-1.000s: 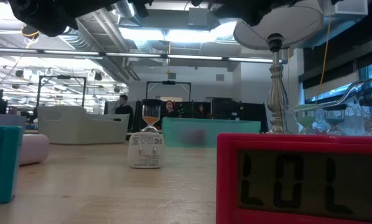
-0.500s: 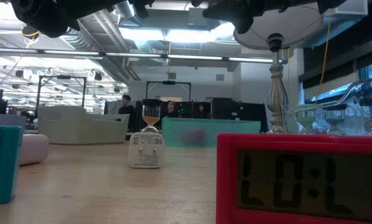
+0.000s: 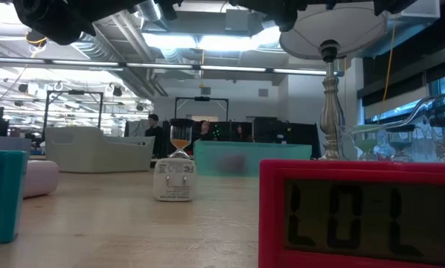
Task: Pick & Place Office items
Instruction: Put the blue hourglass into the transparent bin
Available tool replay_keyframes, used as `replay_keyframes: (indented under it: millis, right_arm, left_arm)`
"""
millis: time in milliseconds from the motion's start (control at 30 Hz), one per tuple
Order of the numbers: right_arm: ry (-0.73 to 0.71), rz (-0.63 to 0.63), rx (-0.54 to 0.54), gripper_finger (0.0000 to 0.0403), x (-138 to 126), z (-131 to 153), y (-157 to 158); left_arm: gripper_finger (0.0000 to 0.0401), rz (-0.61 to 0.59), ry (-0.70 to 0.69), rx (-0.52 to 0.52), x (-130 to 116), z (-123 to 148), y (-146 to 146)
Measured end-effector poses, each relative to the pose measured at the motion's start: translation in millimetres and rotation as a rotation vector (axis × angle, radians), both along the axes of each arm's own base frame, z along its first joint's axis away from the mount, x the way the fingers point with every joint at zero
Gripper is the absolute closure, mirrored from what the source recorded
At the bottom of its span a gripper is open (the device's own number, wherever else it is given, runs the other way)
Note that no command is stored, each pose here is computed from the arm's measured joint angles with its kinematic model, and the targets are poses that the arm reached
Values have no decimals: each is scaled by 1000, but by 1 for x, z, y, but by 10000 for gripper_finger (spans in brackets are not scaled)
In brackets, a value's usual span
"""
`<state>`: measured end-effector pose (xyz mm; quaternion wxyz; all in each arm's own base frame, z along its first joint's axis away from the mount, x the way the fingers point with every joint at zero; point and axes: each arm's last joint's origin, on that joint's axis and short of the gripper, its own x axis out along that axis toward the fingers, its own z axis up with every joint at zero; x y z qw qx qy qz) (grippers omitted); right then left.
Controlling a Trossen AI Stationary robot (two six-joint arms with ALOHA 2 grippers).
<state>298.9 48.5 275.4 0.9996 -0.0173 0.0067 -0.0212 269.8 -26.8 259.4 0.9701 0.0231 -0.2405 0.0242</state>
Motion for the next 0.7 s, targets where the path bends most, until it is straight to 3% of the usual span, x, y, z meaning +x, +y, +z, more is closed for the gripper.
replay_keyframes:
  millis: [700]
  right_arm:
    - [-68,-13,0,45,13,-8,-3]
  left_arm:
    - [197,-3,-13,10,-1,1,0]
